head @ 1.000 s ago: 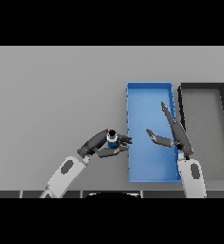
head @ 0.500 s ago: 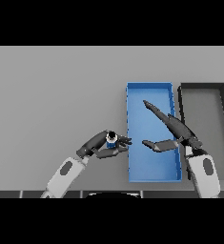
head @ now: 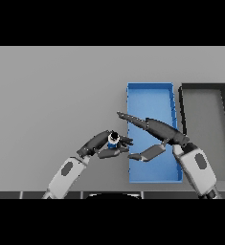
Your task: Pick up the blue pipe and place it into the blue bin.
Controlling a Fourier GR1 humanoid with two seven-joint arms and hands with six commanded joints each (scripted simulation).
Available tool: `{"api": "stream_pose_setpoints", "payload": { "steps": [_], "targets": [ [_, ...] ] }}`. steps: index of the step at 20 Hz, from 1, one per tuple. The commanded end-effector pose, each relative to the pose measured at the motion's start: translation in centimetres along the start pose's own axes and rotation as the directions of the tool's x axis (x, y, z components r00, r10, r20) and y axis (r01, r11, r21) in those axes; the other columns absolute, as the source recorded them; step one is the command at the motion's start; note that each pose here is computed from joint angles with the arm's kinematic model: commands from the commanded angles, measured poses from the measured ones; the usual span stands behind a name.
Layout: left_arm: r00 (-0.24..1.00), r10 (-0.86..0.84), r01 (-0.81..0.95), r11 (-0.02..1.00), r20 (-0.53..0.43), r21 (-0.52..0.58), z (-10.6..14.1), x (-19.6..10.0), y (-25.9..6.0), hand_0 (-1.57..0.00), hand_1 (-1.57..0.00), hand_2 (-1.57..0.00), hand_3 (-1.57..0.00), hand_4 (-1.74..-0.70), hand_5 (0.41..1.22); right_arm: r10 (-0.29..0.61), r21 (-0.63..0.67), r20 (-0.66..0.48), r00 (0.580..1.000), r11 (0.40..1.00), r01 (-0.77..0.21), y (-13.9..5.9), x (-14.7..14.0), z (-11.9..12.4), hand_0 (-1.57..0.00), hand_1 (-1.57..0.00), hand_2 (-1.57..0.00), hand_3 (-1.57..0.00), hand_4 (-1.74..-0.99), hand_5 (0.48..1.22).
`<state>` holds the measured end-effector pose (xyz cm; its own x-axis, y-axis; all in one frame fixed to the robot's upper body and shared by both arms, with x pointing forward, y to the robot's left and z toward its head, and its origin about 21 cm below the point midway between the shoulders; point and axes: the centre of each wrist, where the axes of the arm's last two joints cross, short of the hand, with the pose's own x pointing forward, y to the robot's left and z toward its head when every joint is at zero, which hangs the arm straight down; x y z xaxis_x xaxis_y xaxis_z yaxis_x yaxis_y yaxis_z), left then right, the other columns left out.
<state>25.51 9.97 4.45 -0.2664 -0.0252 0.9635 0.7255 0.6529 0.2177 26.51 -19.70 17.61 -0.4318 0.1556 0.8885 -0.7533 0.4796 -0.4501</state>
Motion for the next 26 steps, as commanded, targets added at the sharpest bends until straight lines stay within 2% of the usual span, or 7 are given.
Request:
{"api": "stream_pose_setpoints", "payload": {
  "steps": [1,12,15,16,18,20,26],
  "targets": [
    [1.0,0.0,0.0,1.0,0.003,0.006,0.0,0.3,0.3,-1.57,-1.57,-1.57,-1.57,-1.48,1.221,0.004,0.034,-0.002,1.0,0.999,-0.004,0.3,0.1,-0.6,0.0,0.0,0.0,0.0,-1.22,0.525],
    [0.999,0.047,-0.046,0.998,0.015,-0.048,-0.5,-0.3,0.3,-1.57,-1.57,-1.57,-1.57,-1.46,1.221,0.0,0.219,-0.014,1.0,0.976,0.003,1.7,0.1,-7.3,-0.02,-0.11,-0.13,-0.05,-1.222,0.517],
    [0.997,0.059,-0.061,0.998,-0.042,-0.032,-0.2,-0.5,0.4,-1.57,-1.57,-1.53,-1.14,-1.6,1.221,0.008,0.24,-0.022,1.0,0.971,-0.003,1.7,0.3,-8.6,-0.63,-0.65,-0.66,-0.5,-1.383,0.523],
    [0.997,0.053,-0.055,0.998,-0.051,-0.029,-0.2,-0.4,0.3,-1.57,-1.57,-1.54,-1.16,-1.63,1.221,0.016,0.248,-0.014,1.0,0.969,-0.012,1.7,0.2,-8.6,-0.82,-0.84,-0.84,-0.66,-1.446,0.527],
    [0.998,0.058,-0.059,0.998,-0.016,-0.027,-0.6,-0.1,0.2,-1.57,-1.57,-1.55,-1.23,-1.67,1.221,-0.024,0.246,0.032,0.999,0.969,0.015,2.2,0.3,-8.9,-1.09,-1.1,-1.1,-0.9,-1.537,0.6],
    [0.998,0.055,-0.055,0.998,-0.014,-0.029,-0.3,-0.1,0.4,-1.57,-1.57,-1.56,-1.31,-1.69,1.221,-0.08,0.24,0.042,0.996,0.968,0.068,2.4,-0.2,-8.9,-1.26,-1.27,-1.27,-1.14,-1.495,0.781],
    [0.999,0.04,-0.04,0.999,0.02,-0.022,-0.6,-0.1,0.3,-1.57,-1.57,-1.55,-1.42,-1.73,1.221,-0.054,0.239,0.114,0.992,0.971,0.026,3.2,-0.1,-8.9,-1.49,-1.49,-1.49,-1.46,-1.485,1.106]
  ]
}}
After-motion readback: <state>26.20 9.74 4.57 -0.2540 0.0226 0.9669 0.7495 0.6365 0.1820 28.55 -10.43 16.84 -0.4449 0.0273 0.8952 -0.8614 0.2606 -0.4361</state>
